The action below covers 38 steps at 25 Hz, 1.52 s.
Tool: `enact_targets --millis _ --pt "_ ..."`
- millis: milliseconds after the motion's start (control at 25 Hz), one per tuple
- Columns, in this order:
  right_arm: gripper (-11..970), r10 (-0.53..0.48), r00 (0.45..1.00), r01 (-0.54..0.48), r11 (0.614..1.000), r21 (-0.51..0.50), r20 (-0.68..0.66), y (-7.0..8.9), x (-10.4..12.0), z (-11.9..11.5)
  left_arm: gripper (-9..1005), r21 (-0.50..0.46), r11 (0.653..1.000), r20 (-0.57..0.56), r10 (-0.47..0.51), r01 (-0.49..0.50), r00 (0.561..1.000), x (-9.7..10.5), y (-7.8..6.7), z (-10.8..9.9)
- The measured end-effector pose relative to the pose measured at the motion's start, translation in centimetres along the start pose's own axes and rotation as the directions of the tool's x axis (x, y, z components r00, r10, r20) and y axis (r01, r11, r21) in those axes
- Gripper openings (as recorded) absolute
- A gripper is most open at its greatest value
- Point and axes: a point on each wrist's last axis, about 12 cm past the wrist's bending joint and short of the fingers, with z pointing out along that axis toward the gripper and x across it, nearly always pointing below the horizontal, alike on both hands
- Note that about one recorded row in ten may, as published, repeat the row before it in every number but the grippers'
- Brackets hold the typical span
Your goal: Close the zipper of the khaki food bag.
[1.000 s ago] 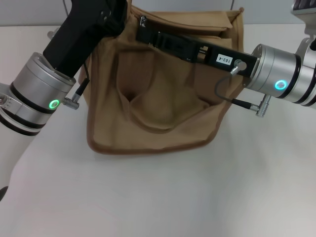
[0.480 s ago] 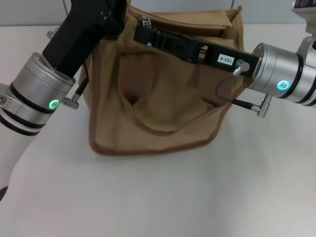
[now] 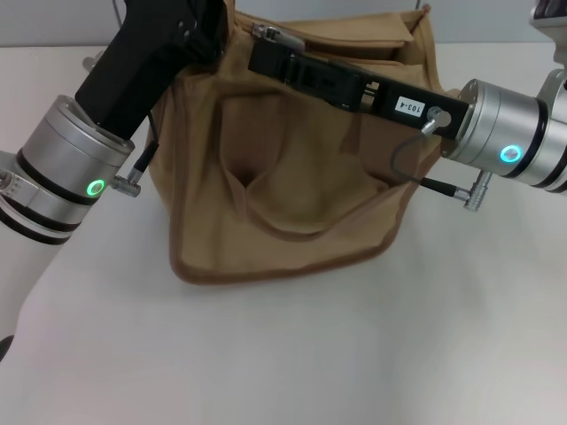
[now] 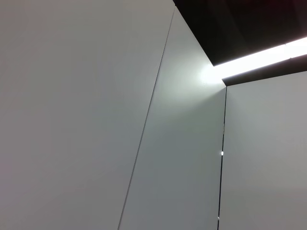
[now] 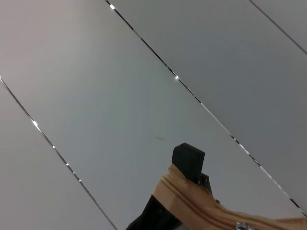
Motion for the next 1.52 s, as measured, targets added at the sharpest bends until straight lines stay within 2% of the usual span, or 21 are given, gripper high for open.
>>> enact_targets --millis 200,560,920,1120,1520 --pt "329 0.003 1.000 -0.003 1.000 -0.001 0.000 0.0 0.1 -0.1 21 -0.003 1.000 0.002 -0.002 0.002 1.000 0.0 0.0 0.0" --pt "330 0.018 1.000 -0.019 0.994 -0.109 -0.002 1.5 0.9 -1.3 22 -0.003 1.000 0.007 -0.001 0.001 1.000 -0.1 0.0 0.0" --pt "331 -0.034 0.995 0.041 0.997 -0.073 0.091 1.5 -0.1 -3.8 23 -0.002 1.000 0.009 -0.004 0.004 1.000 0.0 -0.1 0.2" --pt "332 -0.048 0.996 0.049 0.999 -0.018 0.079 0.8 -0.5 -3.7 23 0.000 1.000 0.010 -0.005 0.005 1.000 0.1 -0.1 0.2" --pt "334 -0.061 0.997 0.060 0.998 0.025 0.041 0.2 -1.0 -3.3 24 0.001 1.000 0.012 -0.005 0.005 1.000 0.1 -0.2 0.2"
